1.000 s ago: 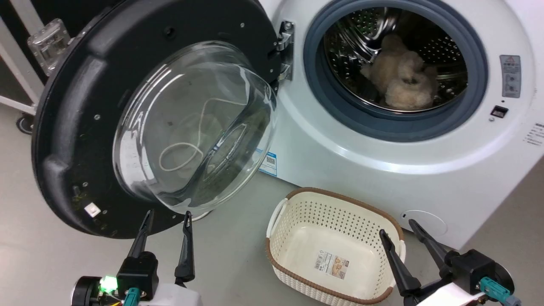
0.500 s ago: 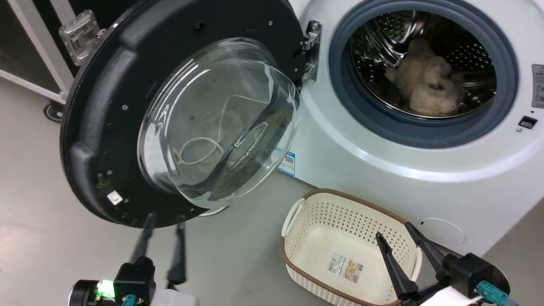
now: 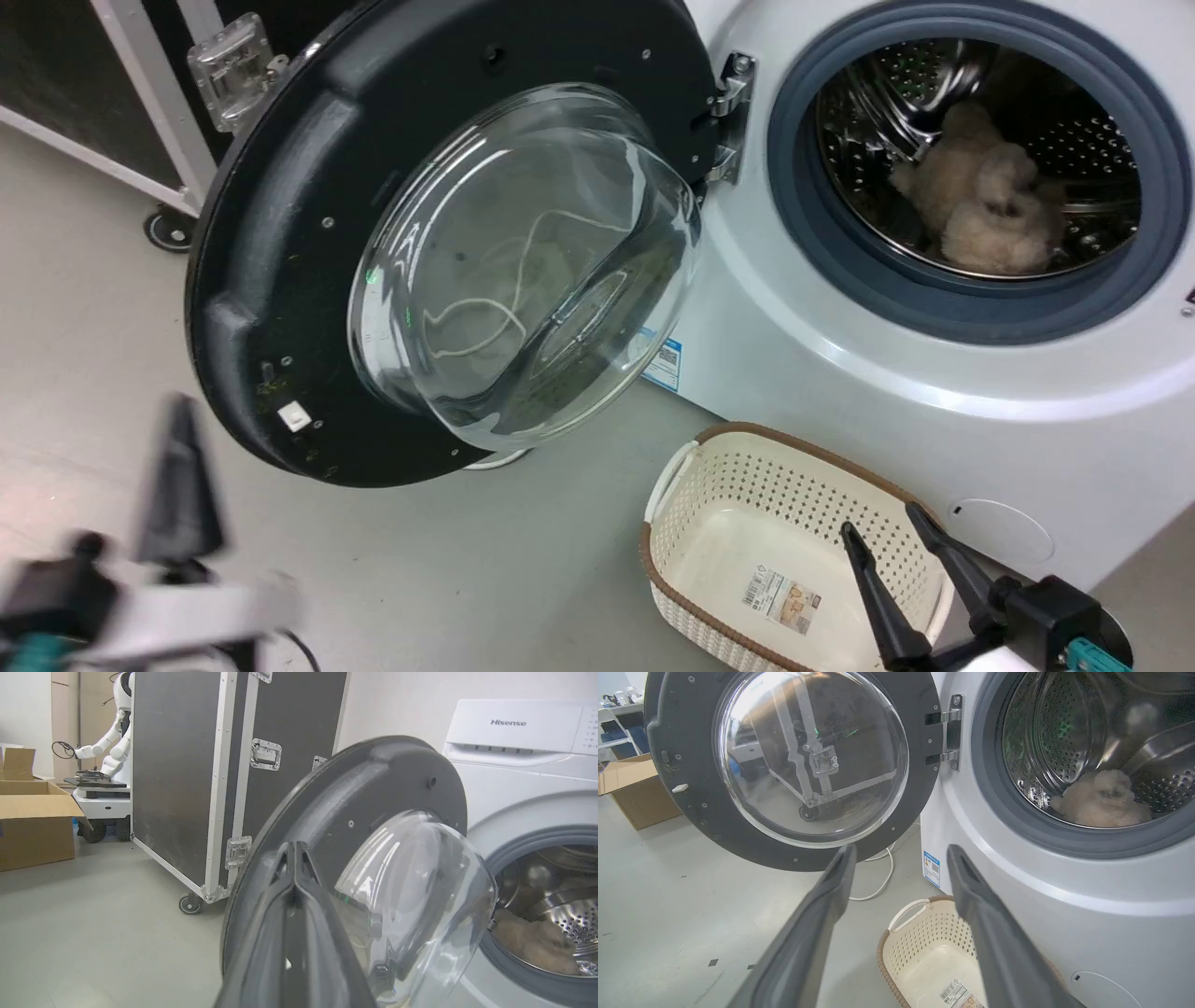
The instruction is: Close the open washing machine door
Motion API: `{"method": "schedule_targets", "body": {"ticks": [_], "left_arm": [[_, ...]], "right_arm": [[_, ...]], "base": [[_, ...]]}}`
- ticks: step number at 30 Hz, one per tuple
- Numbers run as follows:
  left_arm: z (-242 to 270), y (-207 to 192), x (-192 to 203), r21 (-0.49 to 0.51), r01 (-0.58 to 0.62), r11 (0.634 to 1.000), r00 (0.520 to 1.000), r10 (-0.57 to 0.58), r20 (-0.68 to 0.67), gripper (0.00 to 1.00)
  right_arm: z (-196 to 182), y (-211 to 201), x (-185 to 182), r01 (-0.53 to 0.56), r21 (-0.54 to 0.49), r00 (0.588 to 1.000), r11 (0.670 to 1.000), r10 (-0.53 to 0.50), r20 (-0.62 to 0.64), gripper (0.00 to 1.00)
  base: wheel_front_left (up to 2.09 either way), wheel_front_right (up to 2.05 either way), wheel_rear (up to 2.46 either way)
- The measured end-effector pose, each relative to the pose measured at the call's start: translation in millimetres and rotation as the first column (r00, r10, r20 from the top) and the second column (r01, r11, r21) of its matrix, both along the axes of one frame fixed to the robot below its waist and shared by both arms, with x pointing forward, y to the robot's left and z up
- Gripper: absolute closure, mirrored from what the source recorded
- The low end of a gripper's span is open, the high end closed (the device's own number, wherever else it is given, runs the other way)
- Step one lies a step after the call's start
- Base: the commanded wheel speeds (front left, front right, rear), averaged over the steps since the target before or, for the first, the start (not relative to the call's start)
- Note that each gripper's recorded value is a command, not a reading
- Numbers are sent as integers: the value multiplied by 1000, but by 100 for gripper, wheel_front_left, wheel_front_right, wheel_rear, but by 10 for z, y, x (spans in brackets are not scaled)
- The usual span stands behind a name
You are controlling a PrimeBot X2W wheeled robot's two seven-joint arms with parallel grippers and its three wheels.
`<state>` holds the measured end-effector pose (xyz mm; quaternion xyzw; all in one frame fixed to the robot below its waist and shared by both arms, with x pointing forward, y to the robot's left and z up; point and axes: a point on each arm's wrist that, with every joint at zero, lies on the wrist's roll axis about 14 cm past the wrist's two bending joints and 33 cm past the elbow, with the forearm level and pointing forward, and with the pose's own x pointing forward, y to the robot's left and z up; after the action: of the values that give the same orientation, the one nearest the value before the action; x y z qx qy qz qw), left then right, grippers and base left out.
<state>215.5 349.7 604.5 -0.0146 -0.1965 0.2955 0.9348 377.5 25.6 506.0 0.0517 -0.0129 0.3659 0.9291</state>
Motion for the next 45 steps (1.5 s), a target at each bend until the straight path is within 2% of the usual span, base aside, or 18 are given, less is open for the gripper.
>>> {"method": "schedule_targets", "body": {"ticks": [3, 7, 10, 13, 16, 21, 24, 30, 35, 40, 43, 45], "left_arm": [[180, 303, -106, -32, -32, 999, 995, 34, 91, 100], [329, 704, -107, -154, -28, 988, 985, 53, 164, 100], [368, 1023, -54, -263, -20, 965, 983, 67, 172, 100], [341, 1233, 92, -385, 14, 923, 984, 55, 167, 100], [176, 1343, 270, -539, 61, 840, 987, 29, 157, 100], [-142, 1361, 552, -761, 137, 634, 986, -11, 168, 100], [-282, 1339, 654, -827, 160, 539, 984, -24, 175, 100], [-442, 1164, 821, -871, 209, 444, 977, -122, 173, 100], [-335, 972, 856, -853, 349, 388, 931, -251, 267, 100], [-475, 671, 732, -860, 396, 320, 892, -356, 279, 100], [-575, 394, 666, -865, 426, 265, 859, -420, 294, 100], [-638, 173, 653, -867, 450, 215, 832, -454, 319, 100]], "right_arm": [[-28, -5, -13, -3, 2, 1000, 1000, 3, -5, 0], [-103, -15, -18, -9, -2, 1000, 1000, 9, -20, 0], [-170, -54, -6, -10, -7, 999, 1000, 10, -34, 0], [-212, -151, 20, 10, -10, 999, 1000, -11, -42, 0], [-253, -237, 35, 28, -15, 998, 999, -29, -53, 0], [-311, -352, 49, 51, -25, 996, 998, -52, -66, 0], [-323, -426, 75, 74, -26, 995, 997, -76, -70, 0], [-333, -474, 79, 88, -25, 993, 996, -90, -74, 0], [-274, -529, 88, 116, -13, 991, 993, -117, -65, 0], [-162, -588, 80, 151, 3, 988, 988, -151, -42, 0], [-87, -682, 90, 195, 17, 980, 981, -195, -29, 0], [-38, -765, 94, 226, 24, 974, 974, -226, -17, 0]], "base": [[0, 0, 0], [0, 0, 0], [0, 0, 0], [0, 0, 0], [0, 0, 0], [0, 0, 0], [0, 0, 0], [0, 0, 0], [0, 0, 0], [0, 0, 0], [0, 0, 0], [0, 0, 0]]}}
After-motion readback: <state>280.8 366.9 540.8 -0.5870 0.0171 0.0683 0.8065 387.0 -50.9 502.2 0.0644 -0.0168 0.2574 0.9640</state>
